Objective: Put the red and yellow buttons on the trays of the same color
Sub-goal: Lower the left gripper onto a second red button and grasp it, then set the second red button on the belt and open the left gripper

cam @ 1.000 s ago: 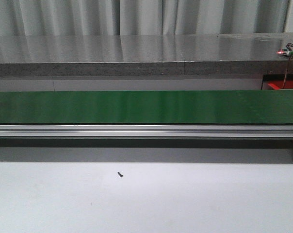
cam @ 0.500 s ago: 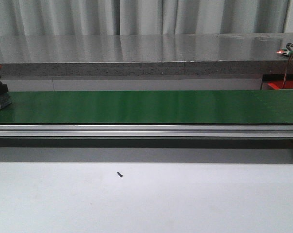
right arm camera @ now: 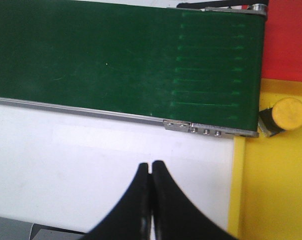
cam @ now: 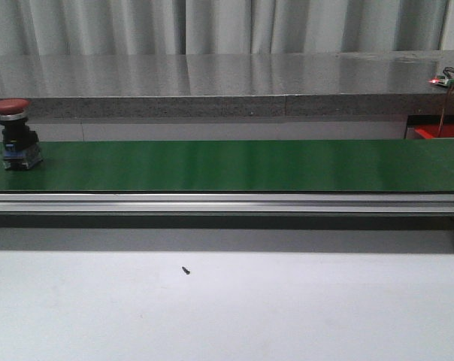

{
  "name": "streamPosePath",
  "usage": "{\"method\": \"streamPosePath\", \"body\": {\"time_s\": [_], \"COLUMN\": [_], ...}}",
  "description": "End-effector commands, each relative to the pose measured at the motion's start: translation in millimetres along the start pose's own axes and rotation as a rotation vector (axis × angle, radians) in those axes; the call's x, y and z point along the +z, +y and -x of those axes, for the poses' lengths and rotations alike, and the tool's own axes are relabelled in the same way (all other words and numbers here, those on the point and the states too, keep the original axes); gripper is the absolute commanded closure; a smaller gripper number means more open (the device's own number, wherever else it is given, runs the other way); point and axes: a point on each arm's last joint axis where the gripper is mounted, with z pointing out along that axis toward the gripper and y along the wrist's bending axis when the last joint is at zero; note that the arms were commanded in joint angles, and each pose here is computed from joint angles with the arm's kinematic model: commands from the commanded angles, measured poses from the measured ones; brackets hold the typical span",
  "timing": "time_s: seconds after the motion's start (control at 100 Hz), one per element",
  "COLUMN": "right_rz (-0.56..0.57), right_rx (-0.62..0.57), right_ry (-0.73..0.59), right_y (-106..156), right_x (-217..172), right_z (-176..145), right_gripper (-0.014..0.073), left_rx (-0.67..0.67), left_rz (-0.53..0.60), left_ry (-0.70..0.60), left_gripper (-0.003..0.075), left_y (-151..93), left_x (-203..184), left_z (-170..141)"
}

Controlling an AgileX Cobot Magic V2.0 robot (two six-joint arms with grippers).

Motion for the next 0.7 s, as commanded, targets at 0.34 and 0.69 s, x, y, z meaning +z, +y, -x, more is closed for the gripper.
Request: {"method": "streamPosePath", "body": {"time_s": [0.34, 0.69], "right_rz": [0.000, 0.000], "right_rx": [-0.012, -0.012], "right_ry": [-0.109, -0.107], "right_y": [2, 2], "right_x": [-13, -13], "right_z": [9, 8], "right_gripper": [0.0701, 0.0701], "left_rx": [-0.005, 0.010], "left_rz": [-0.001, -0.001], "left_ry": [-0.097, -0.198], "left_gripper": [0.0479, 0.0479], "left_y": [-3, -7], "left_x": [-22, -66], "left_z": [10, 9]}}
